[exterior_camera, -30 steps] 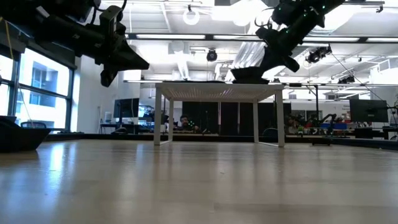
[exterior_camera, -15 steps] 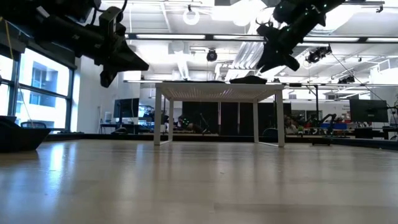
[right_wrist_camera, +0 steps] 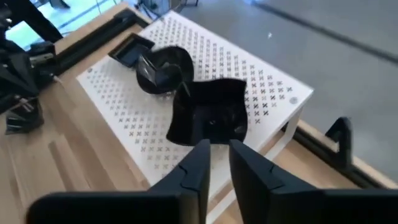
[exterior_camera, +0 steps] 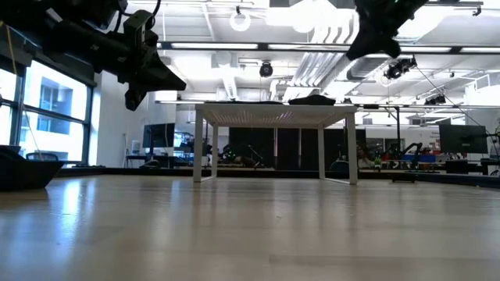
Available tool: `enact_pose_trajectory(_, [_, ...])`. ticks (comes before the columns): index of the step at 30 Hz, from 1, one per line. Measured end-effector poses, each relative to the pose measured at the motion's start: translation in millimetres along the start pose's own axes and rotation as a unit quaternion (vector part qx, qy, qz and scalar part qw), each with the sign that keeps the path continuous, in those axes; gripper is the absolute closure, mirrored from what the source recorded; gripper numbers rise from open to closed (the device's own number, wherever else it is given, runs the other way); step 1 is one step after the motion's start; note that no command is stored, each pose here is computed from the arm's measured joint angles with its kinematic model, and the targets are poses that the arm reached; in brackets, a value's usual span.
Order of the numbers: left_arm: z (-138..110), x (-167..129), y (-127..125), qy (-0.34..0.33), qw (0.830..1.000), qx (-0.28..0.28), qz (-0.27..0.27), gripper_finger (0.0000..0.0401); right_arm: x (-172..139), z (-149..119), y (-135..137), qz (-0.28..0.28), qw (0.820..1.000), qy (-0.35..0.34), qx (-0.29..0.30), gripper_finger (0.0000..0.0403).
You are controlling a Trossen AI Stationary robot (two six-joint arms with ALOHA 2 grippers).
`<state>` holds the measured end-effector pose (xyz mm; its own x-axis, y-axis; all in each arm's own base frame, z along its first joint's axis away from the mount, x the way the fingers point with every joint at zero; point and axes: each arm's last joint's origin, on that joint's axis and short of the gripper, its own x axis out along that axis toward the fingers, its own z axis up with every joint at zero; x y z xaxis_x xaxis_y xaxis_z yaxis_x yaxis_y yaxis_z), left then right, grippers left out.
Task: Pick & Place Mini shaped plates
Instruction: Stack the black square plate on top of the black square plates on the shelf
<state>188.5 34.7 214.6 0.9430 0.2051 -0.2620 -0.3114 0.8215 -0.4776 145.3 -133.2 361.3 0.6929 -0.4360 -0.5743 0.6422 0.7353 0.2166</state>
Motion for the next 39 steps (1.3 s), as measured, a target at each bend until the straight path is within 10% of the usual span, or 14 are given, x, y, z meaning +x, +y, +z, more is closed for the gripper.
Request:
enact_pose_trajectory(22, [-0.4,0.0,0.1,0.003,1.0,0.0,-0.001,0.04,-31.3,-8.5,30.4,0.044,0.998,-0.042,-0.024,0.0401])
enact_pose_trajectory(34, [-0.7,0.0,0.2,0.005,1.0,0.0,-0.001,0.04,-28.0,-77.0,73.4,0.135,0.971,0.188,-0.058,0.0395])
enact_pose_trajectory(39, [-0.7,0.0,0.2,0.005,1.0,0.0,-0.001,0.04,1.5,-131.6,98.7,0.247,0.934,0.251,-0.058,0.0385])
